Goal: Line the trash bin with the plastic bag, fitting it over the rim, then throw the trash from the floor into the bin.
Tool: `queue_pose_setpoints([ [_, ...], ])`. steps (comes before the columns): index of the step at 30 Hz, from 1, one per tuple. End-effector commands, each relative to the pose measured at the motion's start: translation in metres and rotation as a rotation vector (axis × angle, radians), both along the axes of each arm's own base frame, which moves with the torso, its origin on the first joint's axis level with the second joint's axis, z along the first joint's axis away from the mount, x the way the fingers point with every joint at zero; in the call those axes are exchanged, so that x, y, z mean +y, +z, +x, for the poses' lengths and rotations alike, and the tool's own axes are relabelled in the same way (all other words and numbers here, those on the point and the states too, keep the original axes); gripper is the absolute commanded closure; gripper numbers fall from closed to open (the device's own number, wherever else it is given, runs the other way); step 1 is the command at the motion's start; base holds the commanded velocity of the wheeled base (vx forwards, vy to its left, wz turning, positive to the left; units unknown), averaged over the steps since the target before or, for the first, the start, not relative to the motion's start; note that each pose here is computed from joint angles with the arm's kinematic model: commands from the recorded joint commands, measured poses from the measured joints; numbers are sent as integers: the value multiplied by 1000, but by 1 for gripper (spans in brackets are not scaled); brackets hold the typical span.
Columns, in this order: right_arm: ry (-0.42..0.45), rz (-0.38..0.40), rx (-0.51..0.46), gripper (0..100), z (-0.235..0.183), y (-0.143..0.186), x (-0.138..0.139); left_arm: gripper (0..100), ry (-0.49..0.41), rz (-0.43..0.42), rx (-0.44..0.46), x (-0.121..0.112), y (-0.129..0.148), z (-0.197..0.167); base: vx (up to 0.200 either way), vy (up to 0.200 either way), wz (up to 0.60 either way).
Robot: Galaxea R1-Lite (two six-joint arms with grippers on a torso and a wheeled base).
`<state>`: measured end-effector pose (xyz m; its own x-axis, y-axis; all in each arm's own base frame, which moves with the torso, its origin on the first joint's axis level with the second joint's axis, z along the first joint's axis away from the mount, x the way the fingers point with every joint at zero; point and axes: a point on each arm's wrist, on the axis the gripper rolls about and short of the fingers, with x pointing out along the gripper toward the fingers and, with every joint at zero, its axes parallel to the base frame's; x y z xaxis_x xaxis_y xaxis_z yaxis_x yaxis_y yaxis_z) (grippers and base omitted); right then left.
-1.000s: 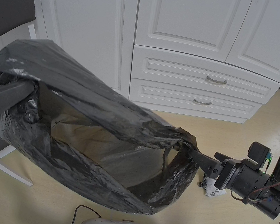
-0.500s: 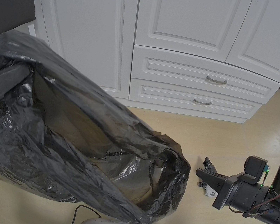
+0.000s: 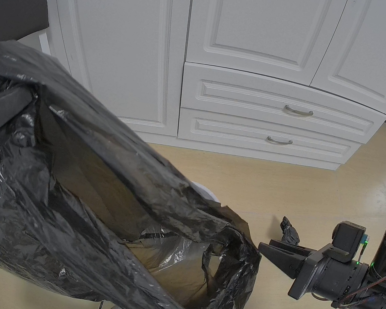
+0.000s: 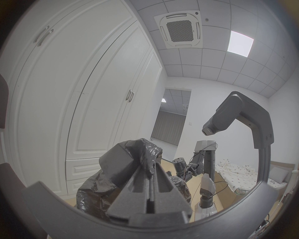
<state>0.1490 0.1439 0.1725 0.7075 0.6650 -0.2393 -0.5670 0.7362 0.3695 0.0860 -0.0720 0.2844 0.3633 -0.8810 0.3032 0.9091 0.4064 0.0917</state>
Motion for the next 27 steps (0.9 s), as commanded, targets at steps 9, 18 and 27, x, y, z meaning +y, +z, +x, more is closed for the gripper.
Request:
queue_pose_setpoints([
  [9,36,-13,19,0,-7,-6,3,100,-2,-4,-7,1,1,-2,0,0,0],
  [18,108,-26,38,0,-18,-13,-1,100,-2,-8,-10,1,3,-2,0,0,0],
  [27,87,-31,80,0,-1,-19,13,100,-4,-17,-22,4,3,-7,0,0,0],
])
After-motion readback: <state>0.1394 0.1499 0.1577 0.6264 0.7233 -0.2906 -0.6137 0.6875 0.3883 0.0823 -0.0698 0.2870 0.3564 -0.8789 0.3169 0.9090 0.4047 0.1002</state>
